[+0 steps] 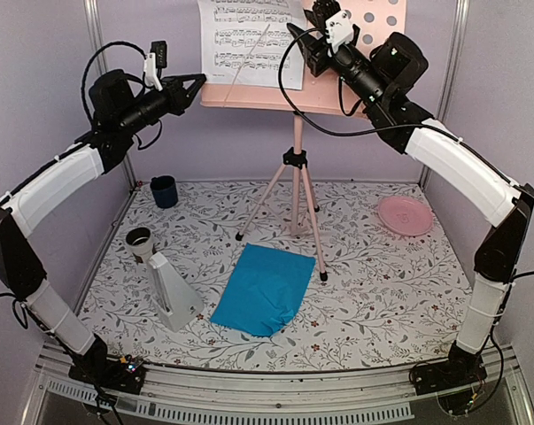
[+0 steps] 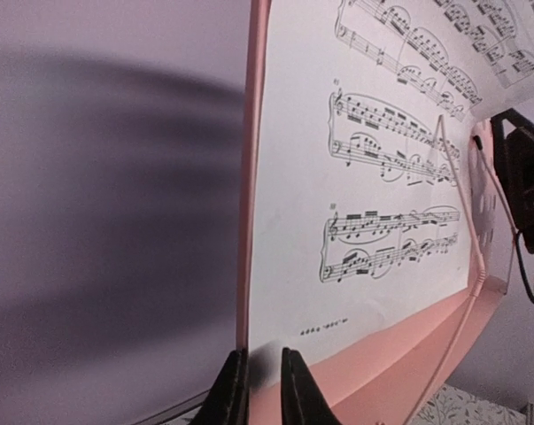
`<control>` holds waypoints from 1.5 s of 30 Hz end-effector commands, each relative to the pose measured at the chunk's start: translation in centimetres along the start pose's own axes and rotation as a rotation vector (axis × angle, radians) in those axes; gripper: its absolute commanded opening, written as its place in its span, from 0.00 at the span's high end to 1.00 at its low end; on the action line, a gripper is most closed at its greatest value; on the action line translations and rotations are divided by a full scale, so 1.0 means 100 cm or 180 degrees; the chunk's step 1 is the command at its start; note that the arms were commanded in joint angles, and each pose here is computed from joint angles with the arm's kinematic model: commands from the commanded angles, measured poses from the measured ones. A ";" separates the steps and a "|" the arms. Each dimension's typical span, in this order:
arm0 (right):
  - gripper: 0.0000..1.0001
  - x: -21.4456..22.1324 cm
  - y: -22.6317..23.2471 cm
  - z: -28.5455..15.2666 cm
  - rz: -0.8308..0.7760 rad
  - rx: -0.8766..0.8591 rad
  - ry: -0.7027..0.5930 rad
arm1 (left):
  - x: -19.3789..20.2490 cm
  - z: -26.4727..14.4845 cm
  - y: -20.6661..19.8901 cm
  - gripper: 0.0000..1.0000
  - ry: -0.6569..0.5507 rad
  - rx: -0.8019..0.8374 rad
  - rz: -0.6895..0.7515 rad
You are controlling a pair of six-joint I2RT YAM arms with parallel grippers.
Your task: Set up the instrument practice props
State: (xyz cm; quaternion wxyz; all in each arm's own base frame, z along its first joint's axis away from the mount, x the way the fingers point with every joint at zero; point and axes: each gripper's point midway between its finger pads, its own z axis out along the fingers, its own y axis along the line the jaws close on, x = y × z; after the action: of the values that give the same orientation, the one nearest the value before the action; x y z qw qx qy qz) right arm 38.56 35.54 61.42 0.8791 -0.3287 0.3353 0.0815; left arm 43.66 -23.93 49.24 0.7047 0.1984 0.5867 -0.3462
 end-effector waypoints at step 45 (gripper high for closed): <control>0.60 -0.015 -0.025 -0.032 0.0398 0.0215 0.0164 | -0.077 -0.005 -0.025 0.33 -0.0617 0.0157 0.0608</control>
State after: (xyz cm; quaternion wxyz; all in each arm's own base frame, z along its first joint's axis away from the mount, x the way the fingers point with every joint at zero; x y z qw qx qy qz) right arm 37.98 33.84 60.22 0.8669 -0.3067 0.3790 0.1041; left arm 41.63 -23.25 53.79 0.7516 0.2228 0.5319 -0.3202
